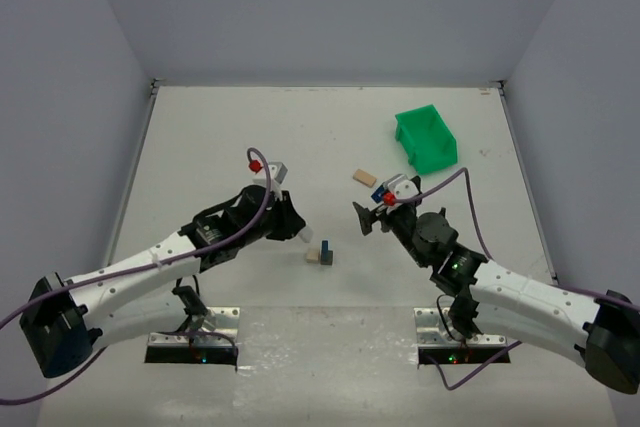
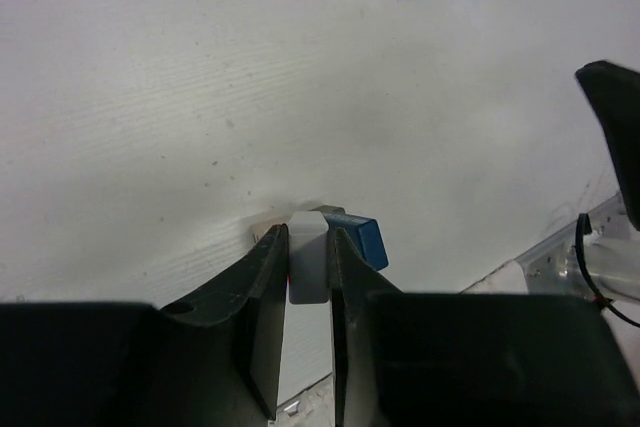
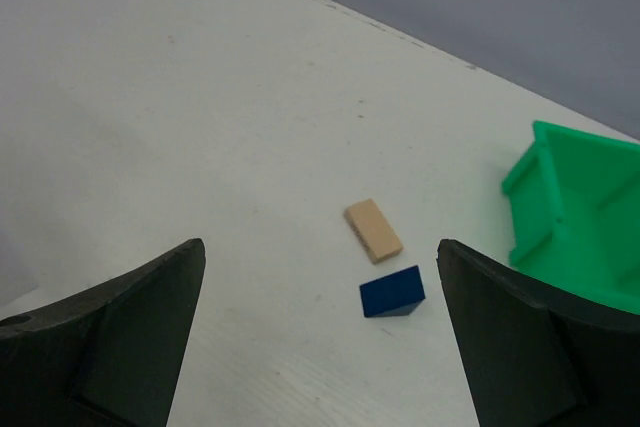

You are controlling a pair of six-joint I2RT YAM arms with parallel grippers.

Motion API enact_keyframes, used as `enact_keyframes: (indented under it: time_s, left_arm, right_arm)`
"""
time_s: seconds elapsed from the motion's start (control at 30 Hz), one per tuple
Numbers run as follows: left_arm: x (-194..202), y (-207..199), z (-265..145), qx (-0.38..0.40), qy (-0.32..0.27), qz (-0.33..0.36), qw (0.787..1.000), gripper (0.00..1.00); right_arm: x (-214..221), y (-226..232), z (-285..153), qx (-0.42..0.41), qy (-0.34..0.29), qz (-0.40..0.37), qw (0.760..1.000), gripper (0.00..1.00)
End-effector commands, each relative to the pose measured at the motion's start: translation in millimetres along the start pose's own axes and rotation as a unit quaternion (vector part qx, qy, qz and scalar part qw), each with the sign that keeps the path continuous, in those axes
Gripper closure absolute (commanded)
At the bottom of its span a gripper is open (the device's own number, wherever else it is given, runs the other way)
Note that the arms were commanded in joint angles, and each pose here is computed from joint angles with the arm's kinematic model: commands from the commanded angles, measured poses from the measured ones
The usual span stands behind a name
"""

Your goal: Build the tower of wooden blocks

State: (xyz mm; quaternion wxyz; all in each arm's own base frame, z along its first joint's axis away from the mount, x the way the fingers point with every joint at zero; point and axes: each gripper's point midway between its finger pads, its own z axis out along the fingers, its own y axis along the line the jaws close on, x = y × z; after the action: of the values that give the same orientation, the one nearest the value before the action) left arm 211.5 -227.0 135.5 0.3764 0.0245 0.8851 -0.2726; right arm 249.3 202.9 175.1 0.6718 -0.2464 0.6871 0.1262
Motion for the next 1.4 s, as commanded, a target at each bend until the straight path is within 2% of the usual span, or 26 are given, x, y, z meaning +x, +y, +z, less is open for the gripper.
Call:
enact_keyframes:
  time_s: [0.0,0.2,0.37,0.6,1.37]
  left_arm:
    - [-3,-12,2,-0.041,-0.025,0.002,0.999,1.00]
    - [17,-9,10,-0.093,-0.010,-0.004,0.996,1.00]
    - [14,-6,6,-0.126,-0.022,-0.017,0.992,1.00]
    - [14,-15,12,-0.132,-0.034,-0.014,0.991,1.00]
    - [30,-18,28,-0.171,-0.018,0.023,0.985,1.00]
  right_arm:
    - [4,-48,-8,0.136,0.006,0.027,0.990,0.01]
    - [12,-60,-10,0.164,0.014,0.030,0.986,0.01]
    - [15,-66,-12,0.177,0.016,0.036,0.984,0.01]
    - [17,-70,-13,0.186,0.018,0.038,0.982,0.01]
    - [18,-77,-18,0.199,0.014,0.040,0.979,0.01]
